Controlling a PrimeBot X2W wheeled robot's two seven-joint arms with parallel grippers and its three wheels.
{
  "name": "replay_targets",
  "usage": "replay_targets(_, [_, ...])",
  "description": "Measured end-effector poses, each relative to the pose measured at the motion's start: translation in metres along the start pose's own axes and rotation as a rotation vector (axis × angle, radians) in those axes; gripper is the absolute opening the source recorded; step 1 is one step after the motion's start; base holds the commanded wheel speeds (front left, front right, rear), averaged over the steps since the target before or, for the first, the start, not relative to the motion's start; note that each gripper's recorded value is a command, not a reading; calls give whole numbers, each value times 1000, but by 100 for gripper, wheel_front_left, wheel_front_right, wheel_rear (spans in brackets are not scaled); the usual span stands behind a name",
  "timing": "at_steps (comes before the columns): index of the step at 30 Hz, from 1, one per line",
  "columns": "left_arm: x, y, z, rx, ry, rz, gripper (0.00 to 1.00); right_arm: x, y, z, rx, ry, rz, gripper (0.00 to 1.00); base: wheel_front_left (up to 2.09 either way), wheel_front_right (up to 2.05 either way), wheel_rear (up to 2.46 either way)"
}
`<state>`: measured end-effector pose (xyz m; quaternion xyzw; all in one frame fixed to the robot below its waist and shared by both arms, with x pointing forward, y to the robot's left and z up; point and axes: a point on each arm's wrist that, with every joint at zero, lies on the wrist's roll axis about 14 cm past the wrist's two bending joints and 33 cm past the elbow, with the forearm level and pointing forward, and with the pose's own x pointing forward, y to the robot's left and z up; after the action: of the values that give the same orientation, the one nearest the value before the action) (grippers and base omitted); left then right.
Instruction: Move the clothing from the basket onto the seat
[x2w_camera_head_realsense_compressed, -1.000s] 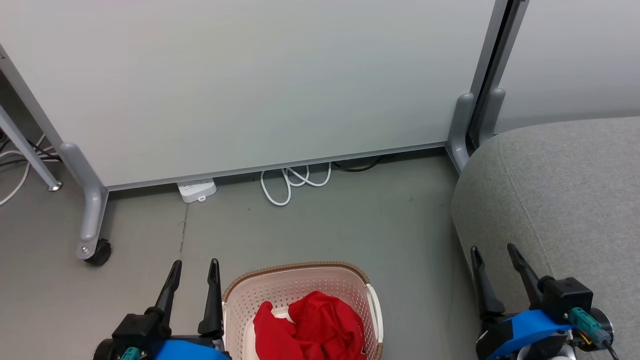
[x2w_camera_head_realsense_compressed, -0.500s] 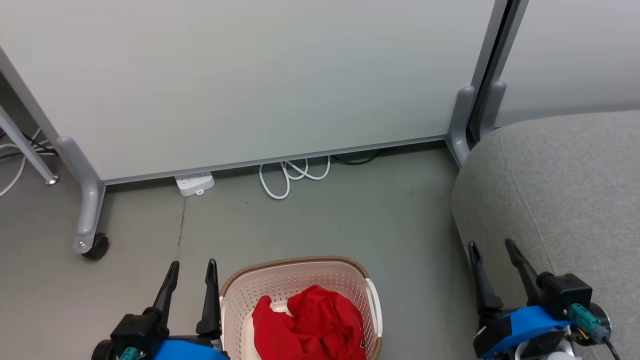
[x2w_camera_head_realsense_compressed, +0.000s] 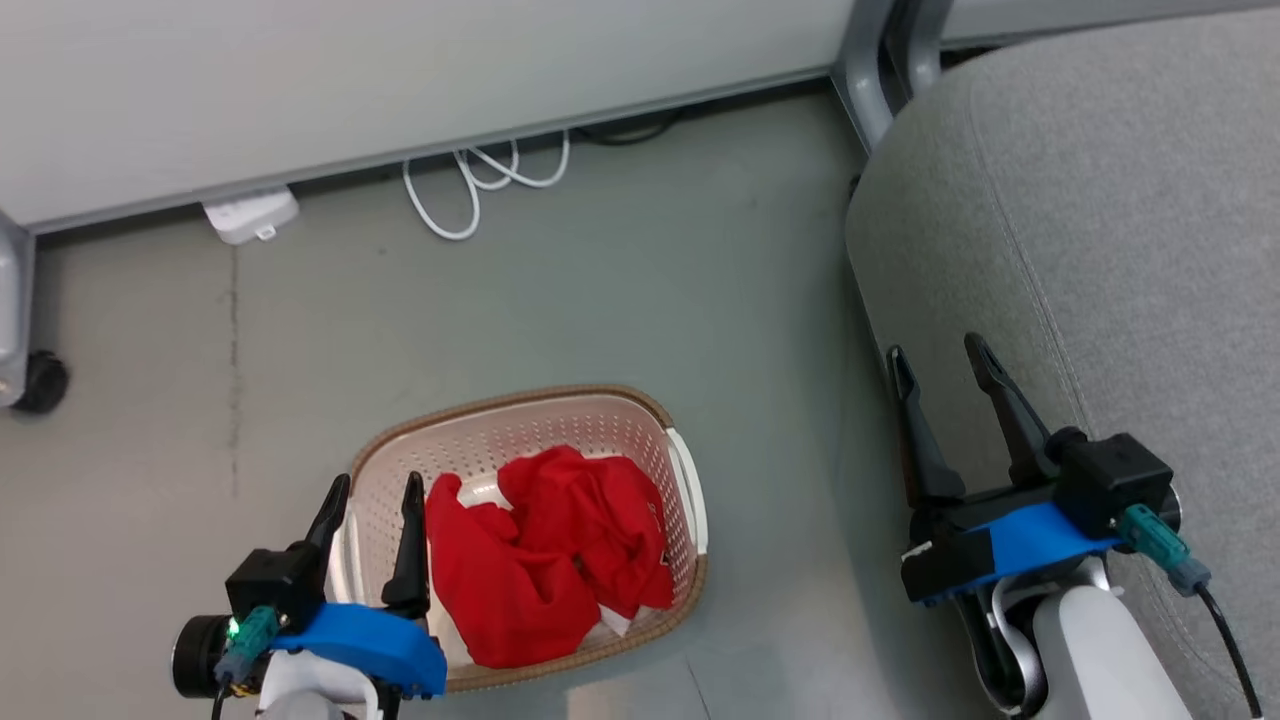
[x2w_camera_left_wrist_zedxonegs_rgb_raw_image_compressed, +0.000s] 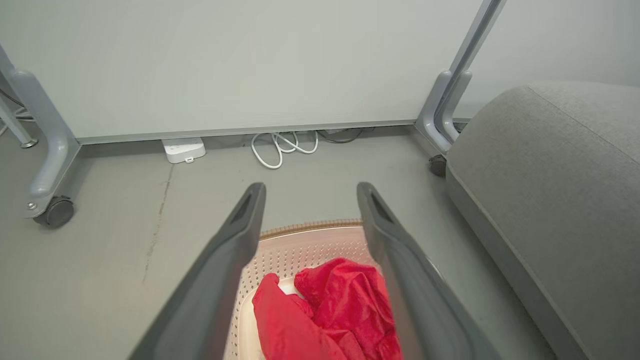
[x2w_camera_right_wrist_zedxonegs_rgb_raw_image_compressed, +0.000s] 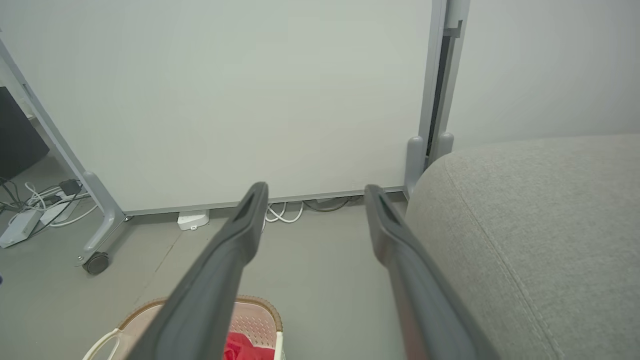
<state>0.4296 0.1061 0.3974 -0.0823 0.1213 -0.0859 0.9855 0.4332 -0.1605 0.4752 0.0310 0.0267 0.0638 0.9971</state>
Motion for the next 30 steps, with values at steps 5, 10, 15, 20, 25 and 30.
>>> replay_targets(5, [40, 1, -59, 32, 204, -13, 100, 18, -12, -20, 28, 20, -22, 100, 0, 0, 0])
replay_targets(10, [62, 4, -115, 79, 397, -8, 100, 22, -22, -43, 51, 62, -42, 100, 0, 0, 0])
replay_targets(15, [76, 0, -160, 95, 545, -3, 100, 21, -30, -65, 57, 113, -60, 100, 0, 0, 0])
replay_targets(20, [72, 1, -201, 113, 683, 6, 100, 15, -37, -82, 69, 161, -78, 100, 0, 0, 0])
replay_targets(25, [67, 2, -229, 99, 776, 20, 100, 15, -40, -90, 72, 184, -83, 100, 0, 0, 0])
replay_targets(30, [62, 9, -250, 93, 844, 51, 100, 20, -42, -91, 78, 178, -87, 100, 0, 0, 0])
